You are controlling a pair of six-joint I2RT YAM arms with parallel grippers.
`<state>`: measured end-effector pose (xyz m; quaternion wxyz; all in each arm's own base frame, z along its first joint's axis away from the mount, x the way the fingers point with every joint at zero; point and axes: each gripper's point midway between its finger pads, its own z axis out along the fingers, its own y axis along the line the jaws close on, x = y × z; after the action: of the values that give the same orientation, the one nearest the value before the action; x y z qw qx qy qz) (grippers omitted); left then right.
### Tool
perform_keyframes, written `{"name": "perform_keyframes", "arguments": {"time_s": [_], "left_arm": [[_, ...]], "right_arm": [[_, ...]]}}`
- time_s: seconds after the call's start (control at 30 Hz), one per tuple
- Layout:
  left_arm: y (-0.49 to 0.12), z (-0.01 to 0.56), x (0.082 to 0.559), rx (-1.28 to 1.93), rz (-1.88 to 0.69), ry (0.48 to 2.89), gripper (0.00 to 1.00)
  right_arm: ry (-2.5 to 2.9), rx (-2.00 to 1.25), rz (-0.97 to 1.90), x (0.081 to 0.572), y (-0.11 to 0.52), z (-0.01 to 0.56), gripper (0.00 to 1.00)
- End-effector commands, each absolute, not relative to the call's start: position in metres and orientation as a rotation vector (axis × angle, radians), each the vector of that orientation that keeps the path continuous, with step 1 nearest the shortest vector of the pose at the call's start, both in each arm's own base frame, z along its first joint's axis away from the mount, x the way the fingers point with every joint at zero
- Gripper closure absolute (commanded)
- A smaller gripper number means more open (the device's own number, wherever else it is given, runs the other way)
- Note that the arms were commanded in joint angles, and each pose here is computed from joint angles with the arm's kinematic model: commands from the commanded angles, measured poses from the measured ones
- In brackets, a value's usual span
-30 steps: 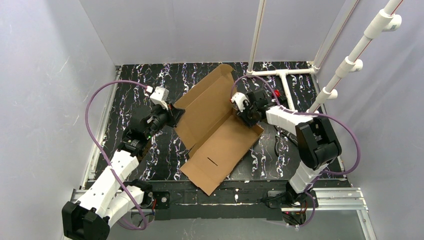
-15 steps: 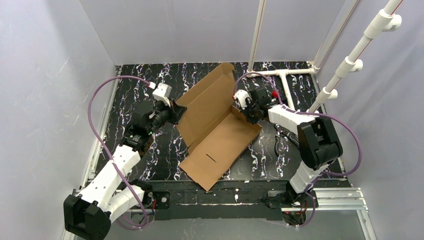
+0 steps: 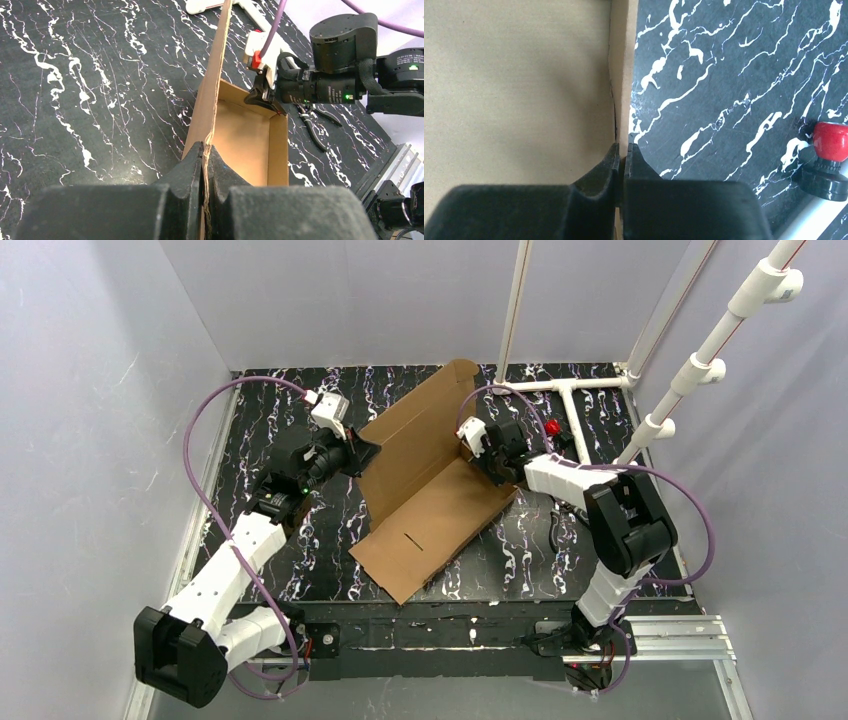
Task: Fold the paper box
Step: Fold the paper box at the center of the board.
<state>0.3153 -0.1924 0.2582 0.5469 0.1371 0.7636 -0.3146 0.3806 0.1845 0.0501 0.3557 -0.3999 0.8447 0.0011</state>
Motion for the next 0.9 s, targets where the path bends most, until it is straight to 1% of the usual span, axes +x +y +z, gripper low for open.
{"name": "perform_keyframes", "arguments": {"time_s": [0.0, 0.07, 0.17, 0.23, 0.3, 0.37, 0.4, 0.43, 0.47, 0.57, 0.67, 0.77, 0.87], "left_arm": [[-0.195, 0.295, 0.316, 0.336, -0.77, 1.704, 1.0], [-0.193, 0.293, 0.318, 0.332, -0.76, 1.706, 1.0], [-0.19, 0.288, 0.322, 0.317, -0.74, 1.72, 0.99], [-0.187, 0.285, 0.325, 0.303, -0.726, 1.73, 0.95], [-0.185, 0.283, 0.329, 0.295, -0.716, 1.737, 0.95], [-0.185, 0.283, 0.333, 0.286, -0.712, 1.743, 0.88], [-0.185, 0.284, 0.334, 0.285, -0.715, 1.745, 0.86], [-0.186, 0.286, 0.335, 0.284, -0.719, 1.744, 0.83], [-0.187, 0.288, 0.336, 0.284, -0.725, 1.742, 0.81], [-0.187, 0.296, 0.337, 0.264, -0.738, 1.735, 0.63], [-0.18, 0.306, 0.332, 0.235, -0.729, 1.717, 0.4], [-0.166, 0.314, 0.323, 0.205, -0.695, 1.706, 0.19], [-0.143, 0.316, 0.304, 0.16, -0.618, 1.74, 0.04]], "right_arm": [[2.279, -1.1, 0.085, 0.365, 0.191, 0.021, 0.97], [2.286, -1.101, 0.14, 0.363, 0.195, 0.027, 0.89], [2.287, -1.038, 0.215, 0.369, 0.194, 0.042, 0.81], [2.287, -1.0, 0.251, 0.372, 0.189, 0.05, 0.79], [2.272, -0.986, 0.293, 0.372, 0.189, 0.056, 0.79], [2.259, -0.975, 0.308, 0.371, 0.191, 0.061, 0.81], [2.255, -0.968, 0.312, 0.372, 0.191, 0.061, 0.83], [2.258, -0.955, 0.314, 0.372, 0.191, 0.061, 0.93], [2.26, -0.936, 0.315, 0.373, 0.19, 0.06, 0.99], [2.262, -0.879, 0.286, 0.378, 0.186, 0.059, 0.99], [2.25, -0.81, 0.246, 0.383, 0.179, 0.061, 0.99], [2.243, -0.731, 0.215, 0.389, 0.173, 0.065, 0.99], [2.253, -0.675, 0.219, 0.392, 0.17, 0.066, 0.99]]}}
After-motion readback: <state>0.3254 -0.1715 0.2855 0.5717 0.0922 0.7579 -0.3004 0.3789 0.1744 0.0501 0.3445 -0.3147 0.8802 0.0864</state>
